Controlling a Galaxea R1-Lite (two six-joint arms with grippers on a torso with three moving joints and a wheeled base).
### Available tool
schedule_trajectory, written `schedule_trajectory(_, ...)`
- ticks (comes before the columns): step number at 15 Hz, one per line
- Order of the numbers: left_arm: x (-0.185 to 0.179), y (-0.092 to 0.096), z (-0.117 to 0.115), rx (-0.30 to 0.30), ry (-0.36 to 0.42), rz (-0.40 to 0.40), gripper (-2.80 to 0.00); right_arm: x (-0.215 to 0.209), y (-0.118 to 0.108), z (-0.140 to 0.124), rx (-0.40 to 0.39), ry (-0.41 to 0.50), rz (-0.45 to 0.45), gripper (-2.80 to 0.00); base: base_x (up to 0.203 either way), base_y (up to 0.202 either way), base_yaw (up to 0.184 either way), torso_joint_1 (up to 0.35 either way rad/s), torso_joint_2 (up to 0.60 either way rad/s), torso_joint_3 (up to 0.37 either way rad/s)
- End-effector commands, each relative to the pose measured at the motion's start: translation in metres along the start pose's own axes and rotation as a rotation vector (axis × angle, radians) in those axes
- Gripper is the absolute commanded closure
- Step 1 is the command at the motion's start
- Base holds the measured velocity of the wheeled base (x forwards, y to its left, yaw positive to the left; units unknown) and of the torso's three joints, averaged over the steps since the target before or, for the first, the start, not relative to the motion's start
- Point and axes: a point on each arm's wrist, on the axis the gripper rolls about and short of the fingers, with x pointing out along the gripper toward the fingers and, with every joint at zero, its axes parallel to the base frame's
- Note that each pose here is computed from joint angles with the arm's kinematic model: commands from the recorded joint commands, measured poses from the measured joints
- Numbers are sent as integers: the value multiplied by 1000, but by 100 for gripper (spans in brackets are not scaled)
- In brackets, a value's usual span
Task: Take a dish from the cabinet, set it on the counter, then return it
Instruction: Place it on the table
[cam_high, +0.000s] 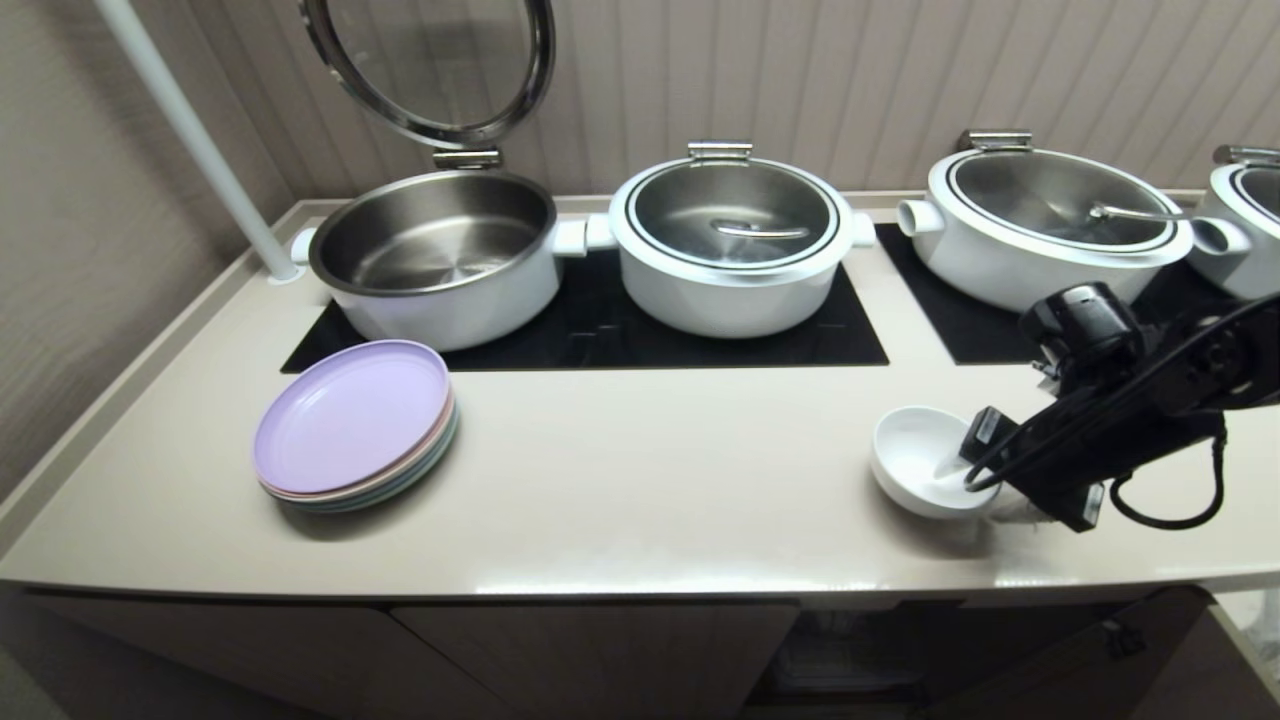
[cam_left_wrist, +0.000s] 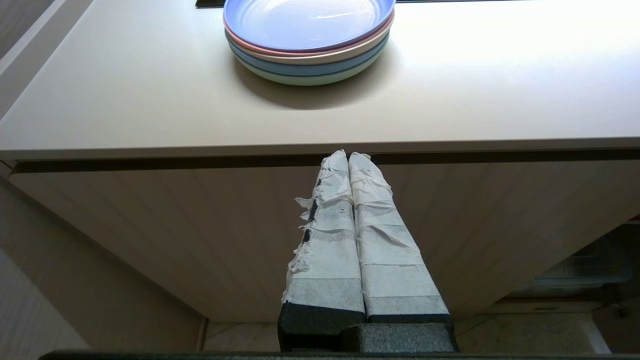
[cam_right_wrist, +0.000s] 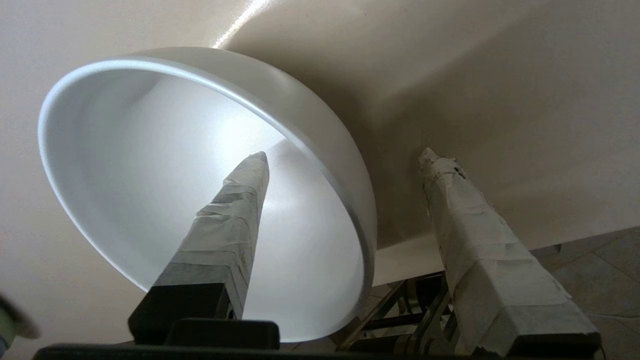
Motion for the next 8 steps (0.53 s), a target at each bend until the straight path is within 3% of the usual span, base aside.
schedule_trajectory(1,0,0,0,0,-1,0,0,0,0,0,3,-7,9,-280,0,0,0,0,0,0)
schedule_trajectory(8,0,0,0,0,-1,0,0,-3,1,0,-12,-22,17,-280,0,0,0,0,0,0)
